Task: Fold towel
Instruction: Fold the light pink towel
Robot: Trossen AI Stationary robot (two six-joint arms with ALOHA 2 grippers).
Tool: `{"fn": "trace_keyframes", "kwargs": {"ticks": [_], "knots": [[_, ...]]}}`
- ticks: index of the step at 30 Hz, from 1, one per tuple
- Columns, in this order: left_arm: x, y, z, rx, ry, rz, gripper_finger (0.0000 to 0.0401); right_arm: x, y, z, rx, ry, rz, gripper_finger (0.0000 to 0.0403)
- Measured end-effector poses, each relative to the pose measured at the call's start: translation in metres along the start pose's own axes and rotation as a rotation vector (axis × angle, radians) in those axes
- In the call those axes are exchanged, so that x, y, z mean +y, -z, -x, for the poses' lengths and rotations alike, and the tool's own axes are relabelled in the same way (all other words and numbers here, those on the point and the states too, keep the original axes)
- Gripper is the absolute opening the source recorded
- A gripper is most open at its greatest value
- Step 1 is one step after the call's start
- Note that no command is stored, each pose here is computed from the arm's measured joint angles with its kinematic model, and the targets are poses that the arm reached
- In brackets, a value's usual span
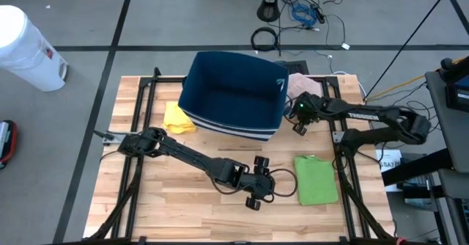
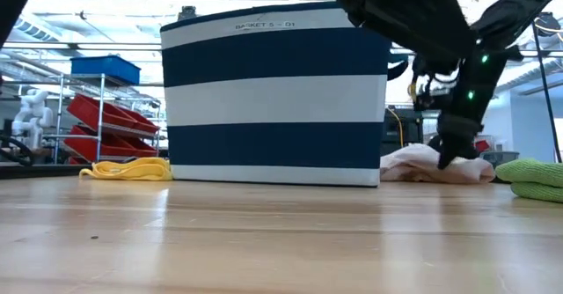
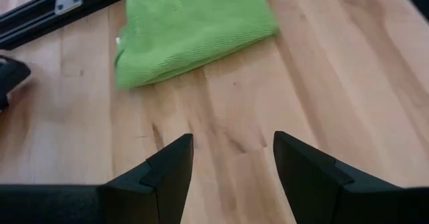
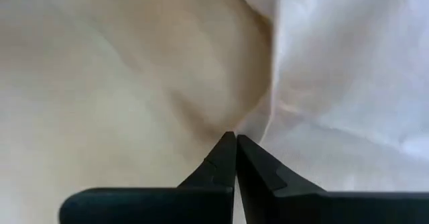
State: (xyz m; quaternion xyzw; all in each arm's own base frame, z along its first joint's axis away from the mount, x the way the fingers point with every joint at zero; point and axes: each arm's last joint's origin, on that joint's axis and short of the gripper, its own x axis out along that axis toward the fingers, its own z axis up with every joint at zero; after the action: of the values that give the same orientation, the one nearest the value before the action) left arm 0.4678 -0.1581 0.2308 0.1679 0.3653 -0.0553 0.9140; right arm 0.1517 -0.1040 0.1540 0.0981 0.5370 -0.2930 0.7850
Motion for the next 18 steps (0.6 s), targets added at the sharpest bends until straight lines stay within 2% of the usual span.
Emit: {"fn": "trace_keyframes", "kwargs": {"ticks": [3, 10, 18], "knots": [[0.008, 0.001, -0.002, 0.008, -0.011, 0.013, 0.0213, 0.008, -0.005, 0.015, -0.081, -0.109, -0.025, 0.0], [0.021, 0.012, -0.017, 0.064, -0.033, 0.034, 0.0213, 0.011, -0.007, 0.049, -0.263, -0.148, -0.098, 0.0], [0.024, 0.024, -0.031, 0.126, -0.043, 0.041, 0.0213, 0.009, 0.0, 0.1, -0.606, -0.228, -0.155, 0.0]]}}
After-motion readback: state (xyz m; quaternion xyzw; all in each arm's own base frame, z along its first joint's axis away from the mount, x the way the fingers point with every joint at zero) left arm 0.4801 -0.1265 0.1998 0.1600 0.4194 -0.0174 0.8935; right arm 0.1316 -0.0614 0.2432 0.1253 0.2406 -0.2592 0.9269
